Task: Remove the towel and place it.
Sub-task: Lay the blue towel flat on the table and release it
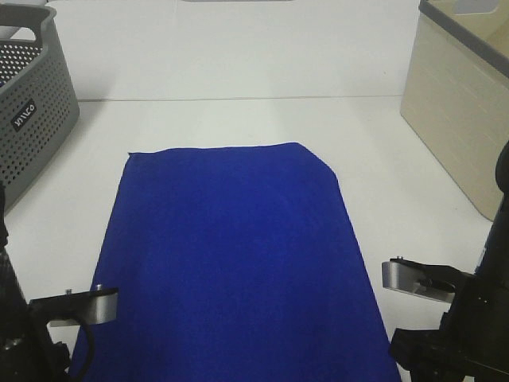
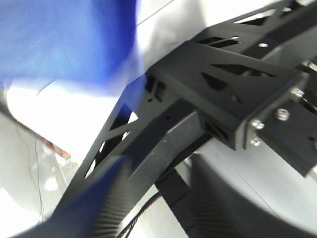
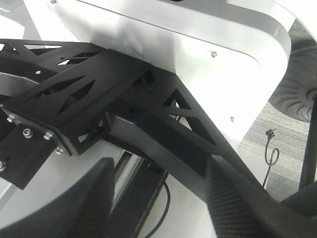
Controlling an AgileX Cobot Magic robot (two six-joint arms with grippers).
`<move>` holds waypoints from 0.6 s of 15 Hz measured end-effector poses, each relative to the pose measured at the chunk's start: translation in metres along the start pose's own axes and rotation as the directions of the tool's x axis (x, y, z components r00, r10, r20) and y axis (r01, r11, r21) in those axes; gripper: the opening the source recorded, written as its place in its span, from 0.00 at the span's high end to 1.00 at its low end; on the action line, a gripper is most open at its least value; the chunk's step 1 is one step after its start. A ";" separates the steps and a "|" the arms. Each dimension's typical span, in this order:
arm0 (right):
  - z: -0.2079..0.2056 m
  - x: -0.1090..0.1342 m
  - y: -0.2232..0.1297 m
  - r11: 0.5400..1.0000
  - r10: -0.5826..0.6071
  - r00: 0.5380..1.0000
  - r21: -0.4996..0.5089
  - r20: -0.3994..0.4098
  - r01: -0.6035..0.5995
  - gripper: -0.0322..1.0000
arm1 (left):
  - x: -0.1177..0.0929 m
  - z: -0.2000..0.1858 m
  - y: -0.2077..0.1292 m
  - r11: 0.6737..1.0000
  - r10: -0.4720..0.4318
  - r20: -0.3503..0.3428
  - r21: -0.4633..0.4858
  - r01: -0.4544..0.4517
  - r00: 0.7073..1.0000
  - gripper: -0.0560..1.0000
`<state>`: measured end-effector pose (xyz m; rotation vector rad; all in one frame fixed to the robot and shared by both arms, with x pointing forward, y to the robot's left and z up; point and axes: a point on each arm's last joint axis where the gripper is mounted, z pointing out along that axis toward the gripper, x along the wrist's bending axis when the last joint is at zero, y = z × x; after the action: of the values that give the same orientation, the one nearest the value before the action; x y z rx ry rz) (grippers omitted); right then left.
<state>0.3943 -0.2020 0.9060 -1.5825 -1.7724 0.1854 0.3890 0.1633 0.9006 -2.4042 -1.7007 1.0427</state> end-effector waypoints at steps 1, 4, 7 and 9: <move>0.000 0.000 0.000 1.000 0.000 1.000 0.000 0.000 0.000 0.41 | 0.004 0.000 -0.003 0.999 -0.039 -0.045 0.026 0.040 0.998 0.41; -0.007 0.004 0.005 0.999 -0.018 1.000 -0.027 -0.001 0.018 0.40 | 0.006 -0.004 -0.010 0.996 -0.044 -0.094 0.069 0.050 0.995 0.34; -0.026 0.016 0.013 0.991 -0.073 0.997 -0.110 0.009 0.073 0.40 | -0.001 -0.017 -0.001 1.000 0.000 -0.110 0.030 0.004 0.994 0.34; -0.049 0.026 0.020 0.972 -0.126 0.991 -0.194 0.039 0.131 0.40 | -0.009 -0.036 0.015 0.998 0.048 -0.164 -0.036 -0.054 0.985 0.34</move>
<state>0.4409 -0.1916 0.9410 -1.5998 -1.9561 -0.0327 0.4186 0.1623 0.9279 -2.4923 -1.6304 0.7983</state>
